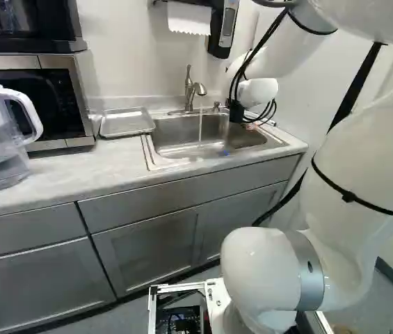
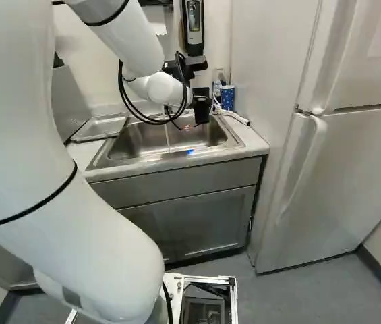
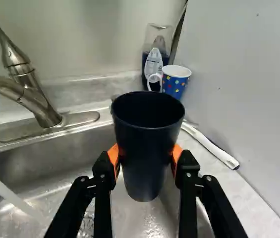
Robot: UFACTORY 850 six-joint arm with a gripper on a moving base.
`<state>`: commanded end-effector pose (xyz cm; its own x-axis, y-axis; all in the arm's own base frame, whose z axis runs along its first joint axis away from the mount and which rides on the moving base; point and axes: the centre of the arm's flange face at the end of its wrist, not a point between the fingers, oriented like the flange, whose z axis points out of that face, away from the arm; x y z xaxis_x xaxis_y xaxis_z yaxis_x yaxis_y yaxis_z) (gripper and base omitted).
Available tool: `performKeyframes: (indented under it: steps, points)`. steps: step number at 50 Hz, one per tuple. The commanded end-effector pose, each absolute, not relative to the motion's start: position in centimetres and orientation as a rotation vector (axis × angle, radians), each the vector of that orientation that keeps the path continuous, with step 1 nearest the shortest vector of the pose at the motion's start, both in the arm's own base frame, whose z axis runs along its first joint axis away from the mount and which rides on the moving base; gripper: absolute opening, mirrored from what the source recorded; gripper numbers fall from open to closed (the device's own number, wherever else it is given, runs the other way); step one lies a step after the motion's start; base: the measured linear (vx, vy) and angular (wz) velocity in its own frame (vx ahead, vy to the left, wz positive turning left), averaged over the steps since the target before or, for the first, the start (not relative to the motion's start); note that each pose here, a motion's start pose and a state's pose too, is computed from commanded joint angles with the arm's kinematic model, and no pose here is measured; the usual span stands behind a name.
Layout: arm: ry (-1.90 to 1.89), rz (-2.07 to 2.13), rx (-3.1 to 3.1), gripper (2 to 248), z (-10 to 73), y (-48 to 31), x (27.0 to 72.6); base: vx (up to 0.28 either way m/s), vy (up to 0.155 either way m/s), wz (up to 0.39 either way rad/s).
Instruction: Rinse the cup and place it in the tray
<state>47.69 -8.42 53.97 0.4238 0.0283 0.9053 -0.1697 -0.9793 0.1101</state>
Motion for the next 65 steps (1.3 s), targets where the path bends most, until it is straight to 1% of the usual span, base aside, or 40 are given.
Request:
performKeyframes:
  steps: [12, 32, 65]
  points:
    - [-0.058, 1.535, 2.548, 121, 53.5, -7.4, 47.5, 0.0, 0.0, 0.0]
    - [-0.15, 1.48, 2.693, 121, 52.8, -5.7, 47.0, 0.0, 0.0, 0.0]
    - [0.152, 1.333, 2.752, 121, 52.1, -2.1, 46.4, 0.0, 0.0, 0.0]
